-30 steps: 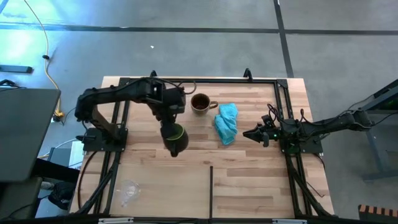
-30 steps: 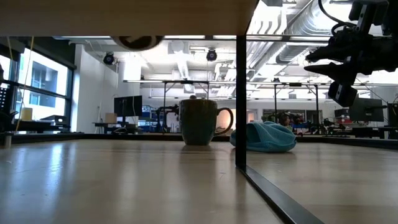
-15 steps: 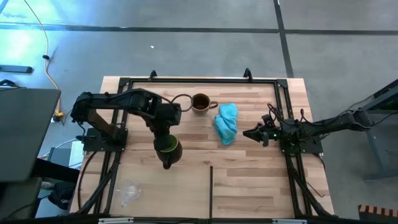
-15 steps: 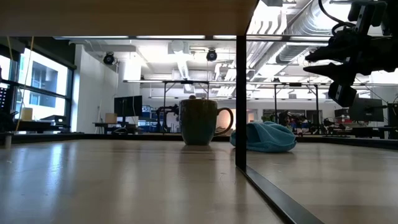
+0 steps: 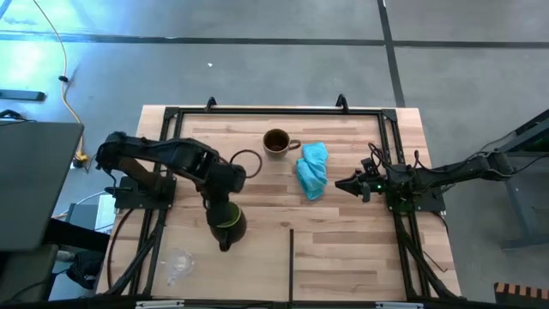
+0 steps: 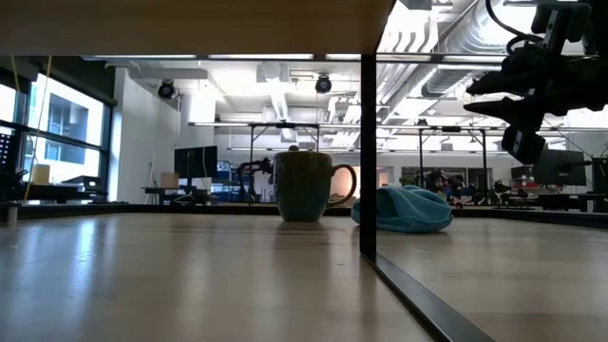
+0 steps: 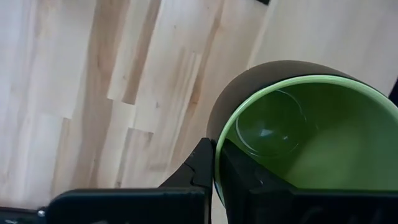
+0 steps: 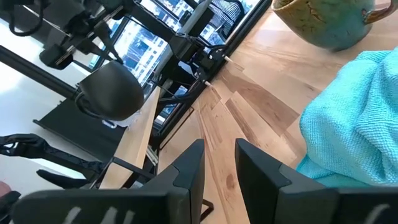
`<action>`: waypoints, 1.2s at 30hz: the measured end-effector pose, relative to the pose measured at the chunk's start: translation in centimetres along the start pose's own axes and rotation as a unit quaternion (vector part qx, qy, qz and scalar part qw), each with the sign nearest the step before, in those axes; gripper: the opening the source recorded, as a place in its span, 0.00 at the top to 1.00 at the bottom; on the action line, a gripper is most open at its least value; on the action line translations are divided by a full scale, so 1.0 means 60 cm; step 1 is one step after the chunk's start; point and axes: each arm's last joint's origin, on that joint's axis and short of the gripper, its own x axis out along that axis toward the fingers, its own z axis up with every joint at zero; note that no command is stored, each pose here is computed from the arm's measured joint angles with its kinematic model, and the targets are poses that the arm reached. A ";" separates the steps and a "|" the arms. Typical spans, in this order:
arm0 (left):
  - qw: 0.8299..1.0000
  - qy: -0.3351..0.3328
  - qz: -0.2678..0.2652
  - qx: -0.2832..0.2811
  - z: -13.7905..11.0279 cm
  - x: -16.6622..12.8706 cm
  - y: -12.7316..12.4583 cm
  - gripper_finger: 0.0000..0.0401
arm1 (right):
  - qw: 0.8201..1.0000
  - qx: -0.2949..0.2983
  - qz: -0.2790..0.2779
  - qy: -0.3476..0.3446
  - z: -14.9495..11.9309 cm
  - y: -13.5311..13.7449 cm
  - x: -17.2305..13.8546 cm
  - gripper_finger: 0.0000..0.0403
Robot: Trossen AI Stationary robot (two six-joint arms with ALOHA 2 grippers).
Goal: Stack small to large cups/mugs on shelf
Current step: Put the black mug on the shelf
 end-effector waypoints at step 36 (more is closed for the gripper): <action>0.999 -0.028 -0.014 -0.019 -0.083 0.011 -0.111 1.00 | 1.000 -0.002 -0.002 0.002 0.000 -0.001 0.000 0.80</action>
